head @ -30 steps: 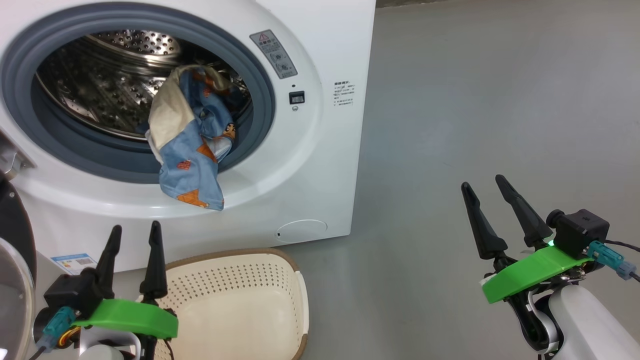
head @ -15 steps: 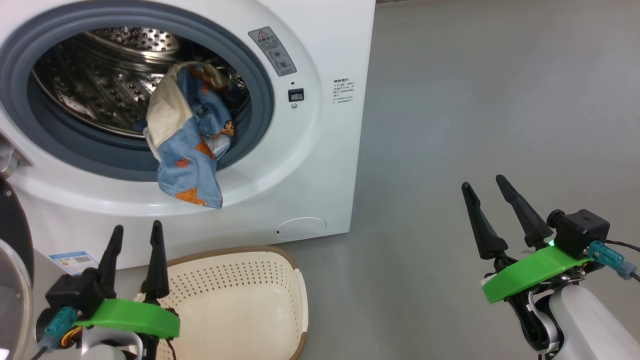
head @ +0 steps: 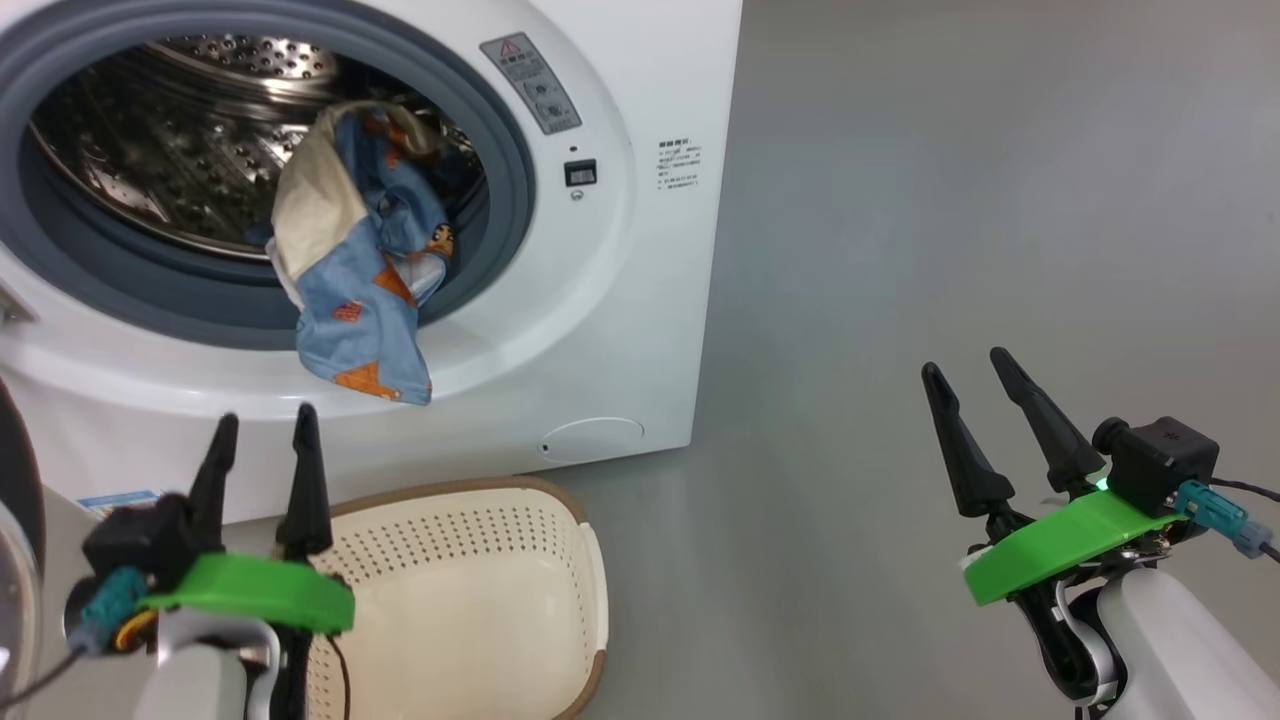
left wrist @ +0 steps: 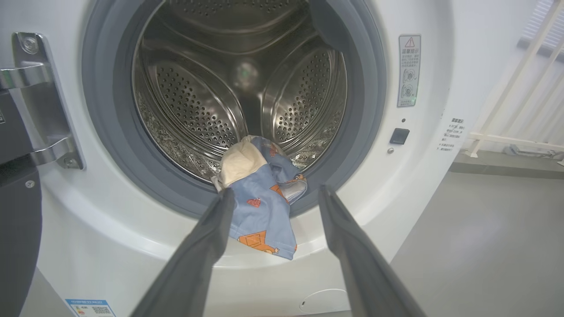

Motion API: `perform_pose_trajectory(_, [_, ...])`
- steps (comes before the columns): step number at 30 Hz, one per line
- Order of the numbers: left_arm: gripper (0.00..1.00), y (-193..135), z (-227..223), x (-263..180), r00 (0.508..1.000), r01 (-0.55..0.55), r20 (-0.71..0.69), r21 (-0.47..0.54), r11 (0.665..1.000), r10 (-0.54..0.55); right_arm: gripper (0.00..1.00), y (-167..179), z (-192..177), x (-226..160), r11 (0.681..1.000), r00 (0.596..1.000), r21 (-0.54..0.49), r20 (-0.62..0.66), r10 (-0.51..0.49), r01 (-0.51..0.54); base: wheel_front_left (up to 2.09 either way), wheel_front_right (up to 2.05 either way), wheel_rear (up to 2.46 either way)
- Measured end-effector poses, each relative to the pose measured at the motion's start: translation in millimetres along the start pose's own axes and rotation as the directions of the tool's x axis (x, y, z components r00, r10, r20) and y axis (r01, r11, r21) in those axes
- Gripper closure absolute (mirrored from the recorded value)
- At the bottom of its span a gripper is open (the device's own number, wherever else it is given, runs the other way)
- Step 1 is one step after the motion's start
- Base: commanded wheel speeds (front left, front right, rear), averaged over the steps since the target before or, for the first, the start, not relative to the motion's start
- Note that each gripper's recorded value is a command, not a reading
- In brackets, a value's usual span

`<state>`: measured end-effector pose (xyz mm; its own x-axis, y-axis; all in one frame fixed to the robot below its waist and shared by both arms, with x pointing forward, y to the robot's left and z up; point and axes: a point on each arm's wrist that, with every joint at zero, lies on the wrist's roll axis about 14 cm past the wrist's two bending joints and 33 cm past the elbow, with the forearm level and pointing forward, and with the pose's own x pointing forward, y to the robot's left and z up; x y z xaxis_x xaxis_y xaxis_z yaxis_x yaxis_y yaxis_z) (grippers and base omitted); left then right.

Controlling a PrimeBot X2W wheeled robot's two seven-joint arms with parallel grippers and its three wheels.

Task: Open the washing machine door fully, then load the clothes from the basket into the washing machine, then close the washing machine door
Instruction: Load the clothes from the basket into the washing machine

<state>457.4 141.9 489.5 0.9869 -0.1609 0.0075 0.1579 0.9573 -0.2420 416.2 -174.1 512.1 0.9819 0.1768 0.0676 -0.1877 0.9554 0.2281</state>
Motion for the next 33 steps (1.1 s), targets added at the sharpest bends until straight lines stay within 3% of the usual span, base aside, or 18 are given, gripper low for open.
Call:
perform_pose_trajectory(7, [0.00,-5.8,-3.8,39.1,0.999,0.020,-0.038,-0.018,1.000,-0.021,0.00,-6.7,-10.0,5.4,1.000,1.000,0.004,-0.024,-0.014,0.015,0.00,0.00,0.00])
perform_pose_trajectory(16, [0.00,14.7,-27.4,96.1,0.990,-0.026,-0.141,-0.006,1.000,0.025,0.00,-20.3,-26.8,20.6,0.999,0.998,0.003,-0.057,-0.042,0.042,0.00,0.00,0.00])
perform_pose_trajectory(33, [0.00,23.7,-96.1,172.0,0.943,-0.053,-0.329,-0.013,0.999,0.045,0.00,-49.1,-71.2,39.1,0.995,0.984,-0.008,-0.144,-0.103,0.103,0.00,0.00,0.00])
